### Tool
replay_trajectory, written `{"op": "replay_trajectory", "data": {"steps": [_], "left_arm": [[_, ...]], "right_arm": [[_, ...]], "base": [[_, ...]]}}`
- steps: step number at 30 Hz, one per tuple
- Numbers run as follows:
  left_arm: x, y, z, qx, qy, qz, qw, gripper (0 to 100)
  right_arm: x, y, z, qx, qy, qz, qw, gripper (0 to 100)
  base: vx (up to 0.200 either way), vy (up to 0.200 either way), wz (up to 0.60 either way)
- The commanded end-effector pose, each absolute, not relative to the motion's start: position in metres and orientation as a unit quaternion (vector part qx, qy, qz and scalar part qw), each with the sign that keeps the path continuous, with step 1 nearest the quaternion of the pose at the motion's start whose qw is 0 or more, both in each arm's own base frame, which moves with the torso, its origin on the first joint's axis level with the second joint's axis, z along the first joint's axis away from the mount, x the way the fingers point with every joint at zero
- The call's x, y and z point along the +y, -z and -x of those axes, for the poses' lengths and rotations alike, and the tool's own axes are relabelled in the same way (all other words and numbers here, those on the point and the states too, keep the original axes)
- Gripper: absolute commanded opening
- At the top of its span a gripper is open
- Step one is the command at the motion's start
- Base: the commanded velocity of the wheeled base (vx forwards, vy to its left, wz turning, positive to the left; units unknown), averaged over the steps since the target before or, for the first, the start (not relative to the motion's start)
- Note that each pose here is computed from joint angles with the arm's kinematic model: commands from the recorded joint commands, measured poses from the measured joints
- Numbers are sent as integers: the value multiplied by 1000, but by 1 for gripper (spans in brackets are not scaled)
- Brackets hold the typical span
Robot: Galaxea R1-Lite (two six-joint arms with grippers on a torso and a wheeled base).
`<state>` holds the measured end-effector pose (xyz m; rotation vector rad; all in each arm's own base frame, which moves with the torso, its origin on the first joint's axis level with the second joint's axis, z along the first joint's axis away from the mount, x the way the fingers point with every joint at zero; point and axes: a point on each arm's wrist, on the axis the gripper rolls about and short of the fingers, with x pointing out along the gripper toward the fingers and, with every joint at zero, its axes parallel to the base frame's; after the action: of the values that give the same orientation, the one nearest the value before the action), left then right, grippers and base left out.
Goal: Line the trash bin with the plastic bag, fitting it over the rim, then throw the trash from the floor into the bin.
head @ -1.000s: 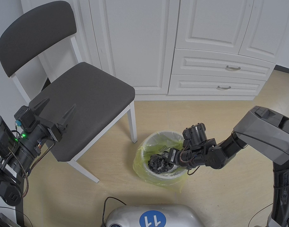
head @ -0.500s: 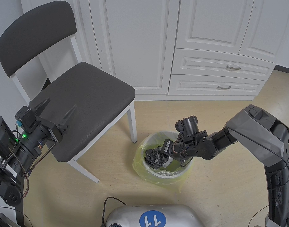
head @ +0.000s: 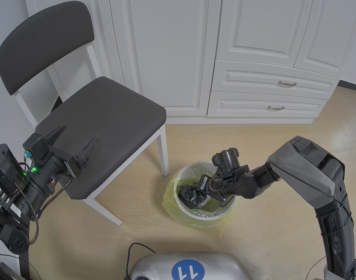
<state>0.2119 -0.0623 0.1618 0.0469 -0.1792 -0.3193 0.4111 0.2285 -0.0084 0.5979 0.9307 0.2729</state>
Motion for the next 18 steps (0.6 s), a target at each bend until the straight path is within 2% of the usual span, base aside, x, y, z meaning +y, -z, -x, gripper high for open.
{"op": "replay_trajectory", "data": {"steps": [1, 13, 14, 18], "left_arm": [[-63, -160, -213, -86, 159, -24, 983, 100], [-63, -160, -213, -85, 159, -23, 983, 100], [-63, -160, -213, -85, 159, -23, 983, 100], [-62, -160, -214, -85, 157, -23, 984, 100]], "right_arm": [[228, 13, -411, 445, -125, -282, 841, 0], [227, 13, -416, 438, -116, -286, 845, 0], [226, 13, -417, 437, -115, -286, 845, 100], [226, 14, -418, 432, -106, -284, 849, 100]], "base": [[0, 0, 0], [0, 0, 0], [0, 0, 0], [0, 0, 0]]}}
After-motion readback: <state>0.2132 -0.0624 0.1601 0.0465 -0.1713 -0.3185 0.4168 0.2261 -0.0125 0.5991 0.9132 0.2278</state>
